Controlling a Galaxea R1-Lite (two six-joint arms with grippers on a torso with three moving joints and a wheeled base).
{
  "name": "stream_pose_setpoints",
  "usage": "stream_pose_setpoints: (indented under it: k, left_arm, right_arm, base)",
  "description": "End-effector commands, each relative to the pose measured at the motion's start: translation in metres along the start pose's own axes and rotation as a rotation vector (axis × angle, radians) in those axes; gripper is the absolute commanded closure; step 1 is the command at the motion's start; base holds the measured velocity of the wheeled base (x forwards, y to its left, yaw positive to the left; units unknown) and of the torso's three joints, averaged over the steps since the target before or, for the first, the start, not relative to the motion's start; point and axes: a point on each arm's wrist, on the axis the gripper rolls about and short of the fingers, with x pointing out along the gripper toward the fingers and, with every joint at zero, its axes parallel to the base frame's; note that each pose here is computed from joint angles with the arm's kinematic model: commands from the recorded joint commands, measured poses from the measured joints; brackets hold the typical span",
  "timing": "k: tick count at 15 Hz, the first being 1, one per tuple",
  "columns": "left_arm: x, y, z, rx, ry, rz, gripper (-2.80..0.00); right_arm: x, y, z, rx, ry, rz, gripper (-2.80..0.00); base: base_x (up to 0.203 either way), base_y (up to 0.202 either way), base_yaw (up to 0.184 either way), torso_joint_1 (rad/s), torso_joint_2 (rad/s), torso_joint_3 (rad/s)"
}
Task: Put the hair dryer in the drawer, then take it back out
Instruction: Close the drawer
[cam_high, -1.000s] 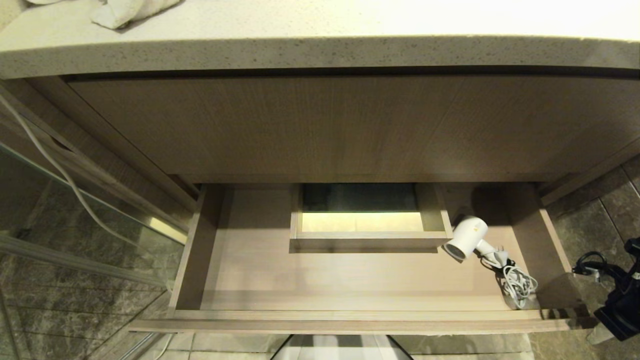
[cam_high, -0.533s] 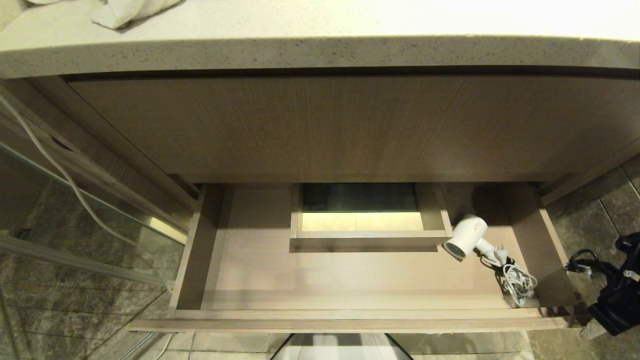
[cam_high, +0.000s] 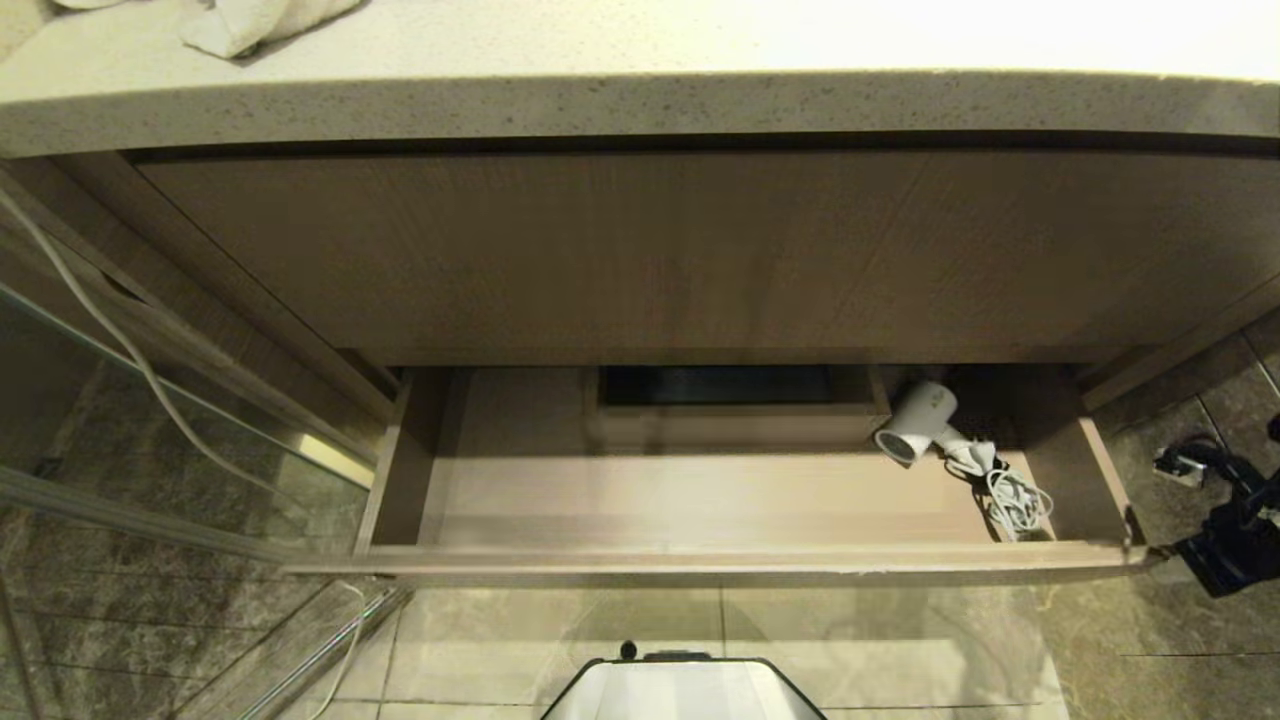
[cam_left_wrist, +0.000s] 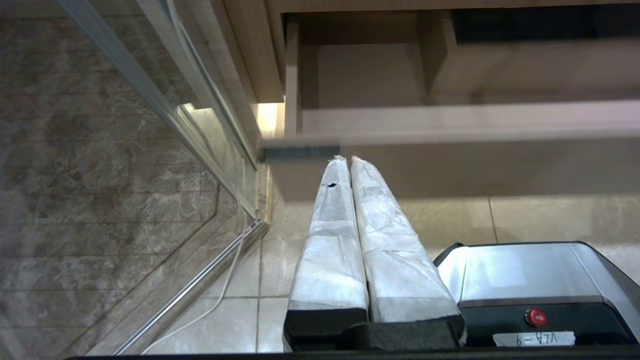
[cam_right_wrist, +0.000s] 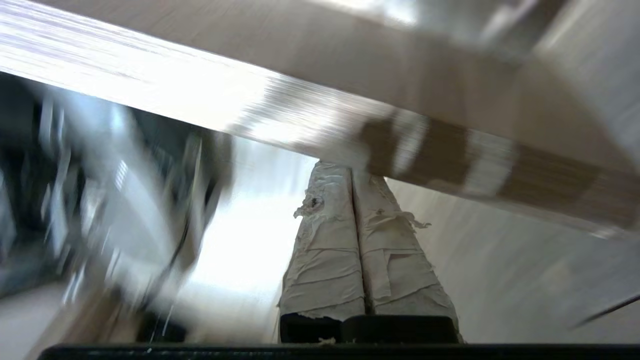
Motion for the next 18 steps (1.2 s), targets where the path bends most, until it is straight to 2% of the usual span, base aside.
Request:
stream_pose_setpoints:
  k: [1,2,4,5,8,12,15,18]
  left_arm:
    - [0.0,0.0,0.0,0.0,-0.002,0.0,0.0]
    - [0.0,0.0,0.0,0.0,-0.002,0.0,0.0]
    - [0.0,0.0,0.0,0.0,0.0,0.0,0.0]
    - [0.0,0.0,0.0,0.0,-0.001,0.0,0.0]
    - [0.0,0.0,0.0,0.0,0.0,0.0,0.0]
    - [0.0,0.0,0.0,0.0,0.0,0.0,0.0]
    - [0.0,0.0,0.0,0.0,-0.002,0.0,0.0]
    - [0.0,0.0,0.0,0.0,-0.002,0.0,0.0]
  right_arm:
    - [-0.015,-0.011,0.021,-0.044,-0.216,-0.104,0.0]
    - [-0.015,-0.013,0.027,-0.04,-0.273,-0.121,0.0]
    - [-0.021,-0.022,0.047,-0.058,-0.449,-0.234,0.0]
    - [-0.024,-0.022,0.05,-0.047,-0.486,-0.241,0.0]
    - [-0.046,-0.016,0.047,-0.045,-0.505,-0.26,0.0]
    - [-0.08,0.009,0.032,0.0,-0.484,-0.237,0.0]
    - [-0.108,0.036,0.021,0.041,-0.478,-0.217,0.0]
    - [-0.147,0.078,0.001,0.08,-0.496,-0.207,0.0]
  base:
    - [0.0,0.0,0.0,0.0,0.0,0.0]
    - [0.0,0.0,0.0,0.0,0.0,0.0]
    - [0.0,0.0,0.0,0.0,0.0,0.0]
    - [0.0,0.0,0.0,0.0,0.0,0.0]
    - [0.0,0.0,0.0,0.0,0.0,0.0]
    - [0.0,0.0,0.0,0.0,0.0,0.0]
    - [0.0,0.0,0.0,0.0,0.0,0.0]
    - [0.0,0.0,0.0,0.0,0.0,0.0]
